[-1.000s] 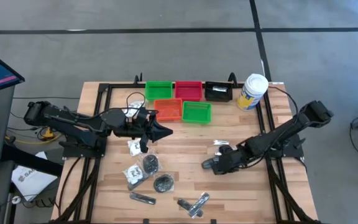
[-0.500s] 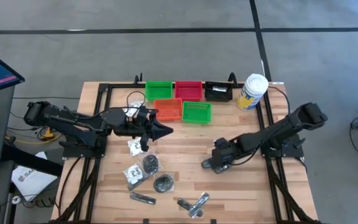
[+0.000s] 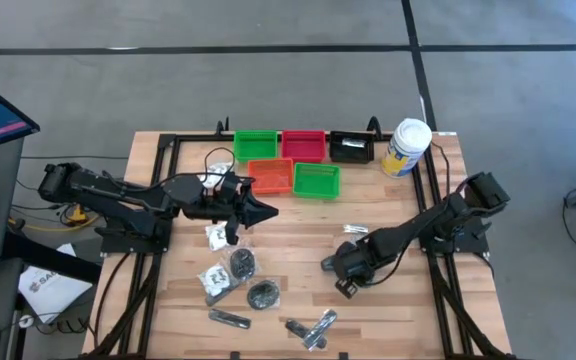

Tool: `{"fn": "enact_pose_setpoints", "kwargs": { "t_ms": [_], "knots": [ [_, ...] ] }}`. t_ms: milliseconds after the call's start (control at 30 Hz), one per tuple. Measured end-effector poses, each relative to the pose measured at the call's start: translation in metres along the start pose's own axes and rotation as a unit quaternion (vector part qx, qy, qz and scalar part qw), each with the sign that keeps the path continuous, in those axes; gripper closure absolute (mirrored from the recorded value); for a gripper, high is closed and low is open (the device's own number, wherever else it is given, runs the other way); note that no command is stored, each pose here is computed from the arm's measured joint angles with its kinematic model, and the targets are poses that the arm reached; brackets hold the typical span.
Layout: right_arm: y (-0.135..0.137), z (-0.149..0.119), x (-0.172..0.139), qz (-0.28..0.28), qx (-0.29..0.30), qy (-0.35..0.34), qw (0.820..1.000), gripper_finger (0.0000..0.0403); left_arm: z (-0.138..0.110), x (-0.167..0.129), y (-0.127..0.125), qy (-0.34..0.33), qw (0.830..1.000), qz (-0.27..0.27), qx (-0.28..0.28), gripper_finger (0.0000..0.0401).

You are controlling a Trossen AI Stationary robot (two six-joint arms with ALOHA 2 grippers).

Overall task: Pick & Place Travel size toiletries
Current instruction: Put the black deodorant into the green bin

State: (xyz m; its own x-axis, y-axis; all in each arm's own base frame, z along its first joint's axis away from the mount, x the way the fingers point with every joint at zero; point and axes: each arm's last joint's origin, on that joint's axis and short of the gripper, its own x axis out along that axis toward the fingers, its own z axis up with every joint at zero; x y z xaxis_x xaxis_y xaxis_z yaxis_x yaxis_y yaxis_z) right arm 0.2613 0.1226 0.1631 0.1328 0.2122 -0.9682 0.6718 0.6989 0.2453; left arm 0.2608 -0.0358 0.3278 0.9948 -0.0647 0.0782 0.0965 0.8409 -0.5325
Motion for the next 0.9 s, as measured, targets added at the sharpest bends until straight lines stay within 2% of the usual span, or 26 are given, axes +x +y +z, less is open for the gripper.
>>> {"fn": "enact_pose_setpoints", "kwargs": {
  "t_ms": [133,267,367,500,700,900],
  "knots": [
    [0.015,-0.005,-0.037,0.002,0.042,-0.067,0.997,0.0401,0.000,0.000,0.000,0.001,1.000,0.001,0.000,0.0394],
    [0.012,-0.022,-0.069,-0.042,0.171,-0.101,0.979,0.0399,0.000,0.000,0.001,0.001,1.000,0.002,0.001,0.0394],
    [0.006,-0.032,-0.080,-0.051,0.230,-0.102,0.966,0.0398,0.000,0.000,0.001,0.001,1.000,0.002,0.001,0.0394],
    [0.007,-0.036,-0.080,-0.046,0.266,-0.102,0.957,0.0388,0.000,0.000,0.001,0.001,1.000,0.002,0.014,0.0394],
    [0.009,-0.031,-0.071,-0.054,0.305,-0.087,0.947,0.0318,0.000,0.000,0.000,0.000,1.000,0.001,0.014,0.0394],
    [0.006,-0.026,-0.063,-0.077,0.342,-0.082,0.933,0.0203,0.000,0.000,0.000,0.000,1.000,0.001,0.013,0.0394]
  ]
}}
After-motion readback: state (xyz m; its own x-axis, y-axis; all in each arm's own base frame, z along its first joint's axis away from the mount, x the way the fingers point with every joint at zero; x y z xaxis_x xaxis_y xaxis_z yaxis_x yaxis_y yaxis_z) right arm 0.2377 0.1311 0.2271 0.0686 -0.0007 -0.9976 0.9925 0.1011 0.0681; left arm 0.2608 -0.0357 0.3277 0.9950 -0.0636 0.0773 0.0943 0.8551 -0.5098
